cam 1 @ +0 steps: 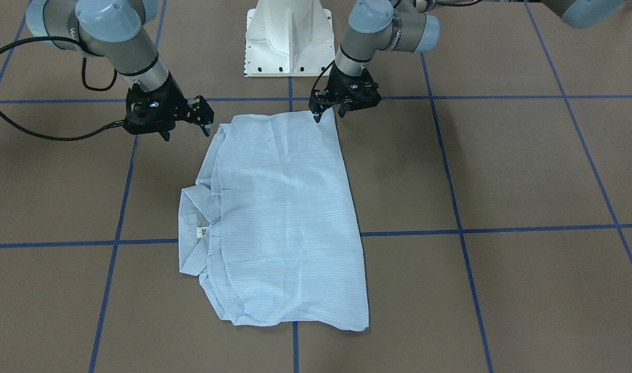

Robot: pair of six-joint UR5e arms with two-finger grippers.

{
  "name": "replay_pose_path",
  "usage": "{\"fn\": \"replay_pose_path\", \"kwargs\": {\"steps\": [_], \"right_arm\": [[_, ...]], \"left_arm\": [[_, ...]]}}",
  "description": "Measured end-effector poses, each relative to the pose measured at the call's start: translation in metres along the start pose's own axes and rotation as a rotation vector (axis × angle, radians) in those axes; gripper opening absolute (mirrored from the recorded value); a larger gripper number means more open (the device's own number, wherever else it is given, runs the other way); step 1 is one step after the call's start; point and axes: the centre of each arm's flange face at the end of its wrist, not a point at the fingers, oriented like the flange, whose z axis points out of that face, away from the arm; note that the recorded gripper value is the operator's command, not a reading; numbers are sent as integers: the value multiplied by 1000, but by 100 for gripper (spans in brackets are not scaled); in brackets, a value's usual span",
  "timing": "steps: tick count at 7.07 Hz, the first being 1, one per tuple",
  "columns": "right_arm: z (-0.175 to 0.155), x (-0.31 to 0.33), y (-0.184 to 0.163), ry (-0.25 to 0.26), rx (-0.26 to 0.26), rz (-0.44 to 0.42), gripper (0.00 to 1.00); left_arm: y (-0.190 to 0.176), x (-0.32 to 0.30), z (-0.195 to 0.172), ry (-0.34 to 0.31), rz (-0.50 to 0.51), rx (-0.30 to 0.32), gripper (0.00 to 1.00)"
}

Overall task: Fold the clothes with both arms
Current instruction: 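Lower both grippers to the shirt's side edges nearest the robot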

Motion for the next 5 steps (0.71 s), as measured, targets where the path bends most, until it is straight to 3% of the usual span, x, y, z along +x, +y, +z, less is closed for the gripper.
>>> {"fn": "replay_pose_path", "kwargs": {"steps": [5], "right_arm": [[-1,2,1,0,-1,1,100]], "left_arm": [[9,9,7,-1,7,-14,77]]}}
